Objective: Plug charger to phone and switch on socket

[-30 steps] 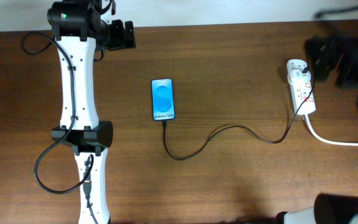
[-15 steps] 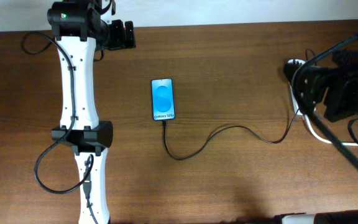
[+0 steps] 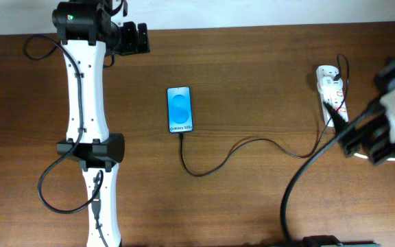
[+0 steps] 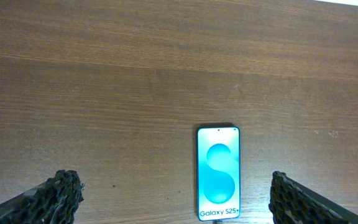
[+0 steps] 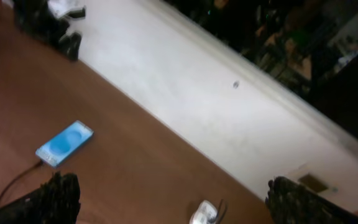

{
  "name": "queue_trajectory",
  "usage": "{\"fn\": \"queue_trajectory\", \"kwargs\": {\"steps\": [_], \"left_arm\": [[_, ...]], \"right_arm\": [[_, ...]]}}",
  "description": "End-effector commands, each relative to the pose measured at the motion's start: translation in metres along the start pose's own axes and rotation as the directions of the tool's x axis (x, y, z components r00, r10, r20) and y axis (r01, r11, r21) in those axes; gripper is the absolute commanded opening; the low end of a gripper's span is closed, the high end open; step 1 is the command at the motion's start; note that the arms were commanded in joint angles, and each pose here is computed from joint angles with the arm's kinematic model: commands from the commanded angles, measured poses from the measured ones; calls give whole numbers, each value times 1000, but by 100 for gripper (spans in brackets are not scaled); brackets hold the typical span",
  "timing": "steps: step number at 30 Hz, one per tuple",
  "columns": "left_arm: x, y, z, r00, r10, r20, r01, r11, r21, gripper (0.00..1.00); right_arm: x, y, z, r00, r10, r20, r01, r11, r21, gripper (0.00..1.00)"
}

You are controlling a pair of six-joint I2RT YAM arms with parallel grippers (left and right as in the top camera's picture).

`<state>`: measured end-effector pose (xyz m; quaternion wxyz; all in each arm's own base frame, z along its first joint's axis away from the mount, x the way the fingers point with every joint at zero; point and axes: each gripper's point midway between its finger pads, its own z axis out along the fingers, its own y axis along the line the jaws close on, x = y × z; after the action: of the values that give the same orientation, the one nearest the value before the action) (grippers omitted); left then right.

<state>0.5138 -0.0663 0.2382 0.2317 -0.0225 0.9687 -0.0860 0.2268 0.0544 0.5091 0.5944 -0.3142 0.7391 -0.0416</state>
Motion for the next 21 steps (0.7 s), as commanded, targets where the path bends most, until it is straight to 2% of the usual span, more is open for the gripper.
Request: {"fn": "queue_trajectory", "kwargs": {"steps": [1,4,7,9,14,17,21], "left_arm": [[-4,-2,-18,999,10,39,-10,1000,-1,99],[-4,-2,-18,999,10,39,-10,1000,-1,99],[-4,-2,-18,999,10,39,-10,1000,-1,99],[-4,-2,-18,999,10,39,-10,1000,-1,99],[-4,-2,-18,999,10,39,-10,1000,-1,99],[-4,-2,-18,999,10,39,-10,1000,-1,99],[-4,-2,-18,999,10,39,-10,1000,-1,99]], "right_arm": [[29,9,9,998,60,26,-61,997,41,98],[64,12,24,976,177,126,-192,974,118,98],[105,30,43,968,136,213,-171,973,158,98],[141,47,59,953,157,259,-204,965,163,98],[204,80,78,921,226,317,-284,946,152,98],[236,88,83,876,330,352,-404,900,164,98],[266,96,91,873,336,354,-420,886,196,98]]}}
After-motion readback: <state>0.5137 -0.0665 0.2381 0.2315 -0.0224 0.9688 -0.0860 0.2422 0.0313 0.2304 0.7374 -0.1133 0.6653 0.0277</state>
